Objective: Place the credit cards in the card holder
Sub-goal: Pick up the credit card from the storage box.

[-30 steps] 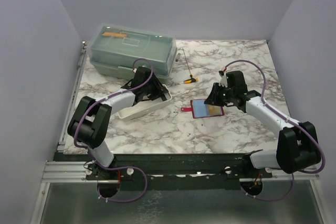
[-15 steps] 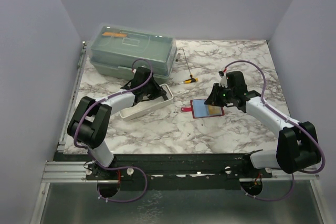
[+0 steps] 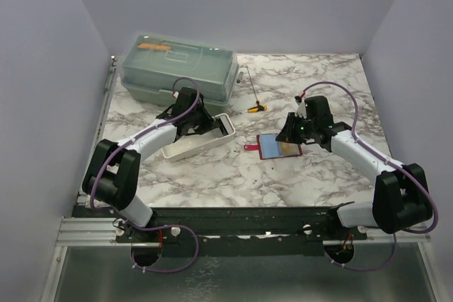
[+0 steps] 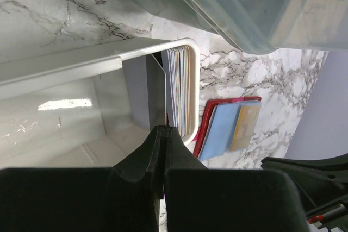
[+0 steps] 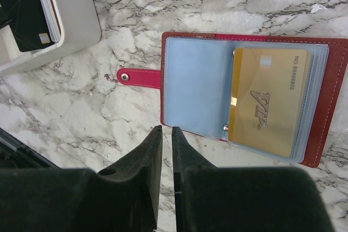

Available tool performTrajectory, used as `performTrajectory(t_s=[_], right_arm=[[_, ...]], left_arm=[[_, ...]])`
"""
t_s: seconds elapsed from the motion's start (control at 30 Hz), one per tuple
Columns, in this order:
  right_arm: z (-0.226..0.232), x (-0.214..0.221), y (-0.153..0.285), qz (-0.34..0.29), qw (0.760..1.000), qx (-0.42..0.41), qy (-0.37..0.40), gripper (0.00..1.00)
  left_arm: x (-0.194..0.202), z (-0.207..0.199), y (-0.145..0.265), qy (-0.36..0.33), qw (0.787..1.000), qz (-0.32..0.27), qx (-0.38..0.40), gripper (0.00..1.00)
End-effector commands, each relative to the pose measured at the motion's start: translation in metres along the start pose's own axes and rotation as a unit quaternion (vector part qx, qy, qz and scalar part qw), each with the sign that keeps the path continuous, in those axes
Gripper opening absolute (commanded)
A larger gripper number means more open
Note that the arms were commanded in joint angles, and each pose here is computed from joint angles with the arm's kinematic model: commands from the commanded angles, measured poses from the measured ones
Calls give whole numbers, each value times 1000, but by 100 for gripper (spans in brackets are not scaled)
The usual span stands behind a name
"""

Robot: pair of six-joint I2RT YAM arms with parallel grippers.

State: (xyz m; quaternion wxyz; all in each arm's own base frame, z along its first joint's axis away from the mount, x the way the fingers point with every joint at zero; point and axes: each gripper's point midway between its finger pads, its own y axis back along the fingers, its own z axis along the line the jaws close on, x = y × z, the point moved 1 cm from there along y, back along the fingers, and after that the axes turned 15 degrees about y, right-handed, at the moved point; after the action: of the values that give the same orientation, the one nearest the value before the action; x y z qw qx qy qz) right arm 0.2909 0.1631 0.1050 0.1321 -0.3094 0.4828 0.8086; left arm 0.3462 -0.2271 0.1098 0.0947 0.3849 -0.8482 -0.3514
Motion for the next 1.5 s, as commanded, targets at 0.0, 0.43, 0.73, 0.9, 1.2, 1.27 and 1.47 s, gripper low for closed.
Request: performTrajectory(t_s=[0.0, 0.43, 0.73, 0.9, 1.2, 1.27, 1.47], right_arm=[[2, 8, -2, 19, 1000, -10, -1, 15], [3, 9, -8, 24, 1000, -19, -1, 14], [3, 11, -10, 26, 999, -23, -3, 14], [3, 13, -9, 26, 999, -23, -5, 14], [4, 13, -7, 26, 999, -21, -6, 14], [4, 14, -6, 27, 999, -22, -5, 14], [2, 14, 0, 25, 1000, -11, 2, 14]], left_arm=[[-2, -7, 16, 13, 1000, 5, -14, 0], [-4, -4, 40, 10, 999, 11, -50, 0], [-5, 2, 24, -35, 997, 25, -56, 36], [-10, 11, 3, -31, 996, 10, -84, 50], [-10, 19, -35, -36, 993, -1, -111, 45], [-10, 18, -37, -36, 994, -3, -107, 36], [-20, -2, -9, -40, 996, -43, -71, 0]])
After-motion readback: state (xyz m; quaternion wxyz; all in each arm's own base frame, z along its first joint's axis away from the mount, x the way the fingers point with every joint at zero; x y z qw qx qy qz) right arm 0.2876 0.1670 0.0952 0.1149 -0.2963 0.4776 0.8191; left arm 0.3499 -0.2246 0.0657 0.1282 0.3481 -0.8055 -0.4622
